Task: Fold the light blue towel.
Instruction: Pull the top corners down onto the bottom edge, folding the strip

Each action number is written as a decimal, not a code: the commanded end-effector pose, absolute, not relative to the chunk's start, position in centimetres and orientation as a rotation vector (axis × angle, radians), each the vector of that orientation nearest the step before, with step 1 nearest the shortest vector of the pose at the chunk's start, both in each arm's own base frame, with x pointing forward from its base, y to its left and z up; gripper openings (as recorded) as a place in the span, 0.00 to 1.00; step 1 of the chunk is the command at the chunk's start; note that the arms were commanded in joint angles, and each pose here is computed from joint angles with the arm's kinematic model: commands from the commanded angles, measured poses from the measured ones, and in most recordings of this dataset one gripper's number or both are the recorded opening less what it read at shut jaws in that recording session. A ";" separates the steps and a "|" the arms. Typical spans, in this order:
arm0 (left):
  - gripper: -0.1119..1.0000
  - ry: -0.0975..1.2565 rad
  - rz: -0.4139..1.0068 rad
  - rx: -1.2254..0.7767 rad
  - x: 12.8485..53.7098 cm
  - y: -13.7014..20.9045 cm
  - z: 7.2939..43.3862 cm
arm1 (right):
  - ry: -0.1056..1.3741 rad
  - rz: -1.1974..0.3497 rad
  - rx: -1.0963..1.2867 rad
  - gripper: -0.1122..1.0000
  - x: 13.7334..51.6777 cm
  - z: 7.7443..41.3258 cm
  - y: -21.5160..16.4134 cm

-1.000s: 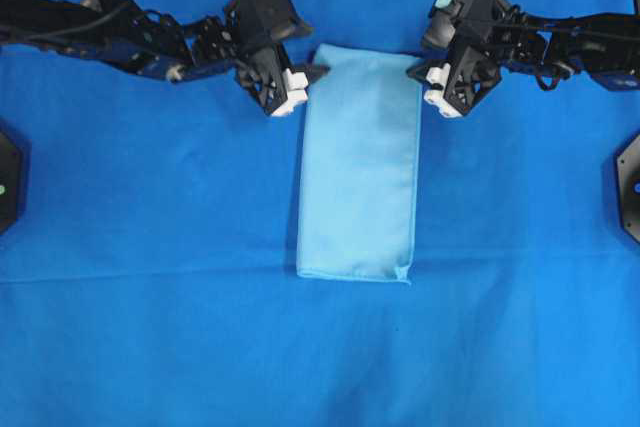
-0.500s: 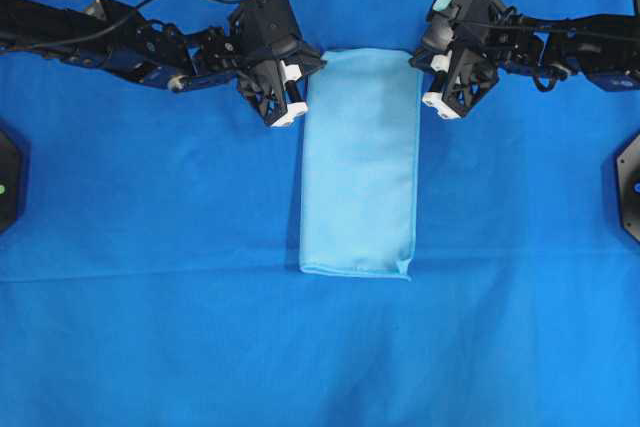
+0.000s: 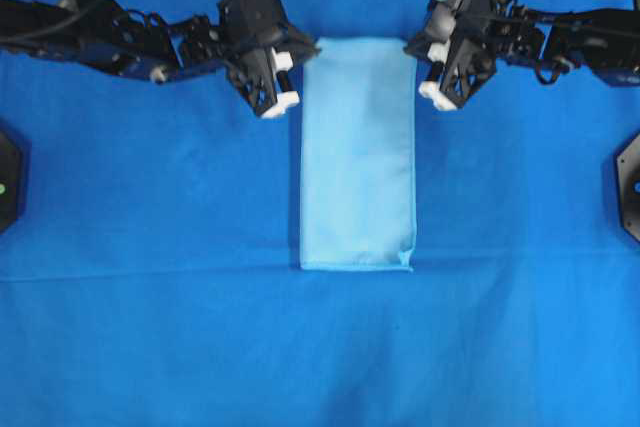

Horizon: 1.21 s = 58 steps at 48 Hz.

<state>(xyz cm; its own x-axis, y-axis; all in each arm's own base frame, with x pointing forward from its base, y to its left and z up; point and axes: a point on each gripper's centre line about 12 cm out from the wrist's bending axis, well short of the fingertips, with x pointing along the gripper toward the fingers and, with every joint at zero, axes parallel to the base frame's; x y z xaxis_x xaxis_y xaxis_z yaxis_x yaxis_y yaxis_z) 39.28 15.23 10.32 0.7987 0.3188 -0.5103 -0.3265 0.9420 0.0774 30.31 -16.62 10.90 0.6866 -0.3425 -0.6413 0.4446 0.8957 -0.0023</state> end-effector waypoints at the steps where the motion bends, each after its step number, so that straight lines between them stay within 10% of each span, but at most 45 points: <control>1: 0.13 0.504 0.351 0.000 39.5 15.4 12.0 | 0.646 -0.447 0.147 0.13 30.5 12.3 -16.8; 23: 0.13 0.486 0.286 0.038 39.2 12.6 13.4 | 0.648 -0.381 0.130 0.13 30.6 15.3 -13.4; 58: 0.13 0.562 -0.123 0.103 38.0 -4.3 13.9 | 0.792 -0.058 0.181 0.13 30.1 15.3 0.9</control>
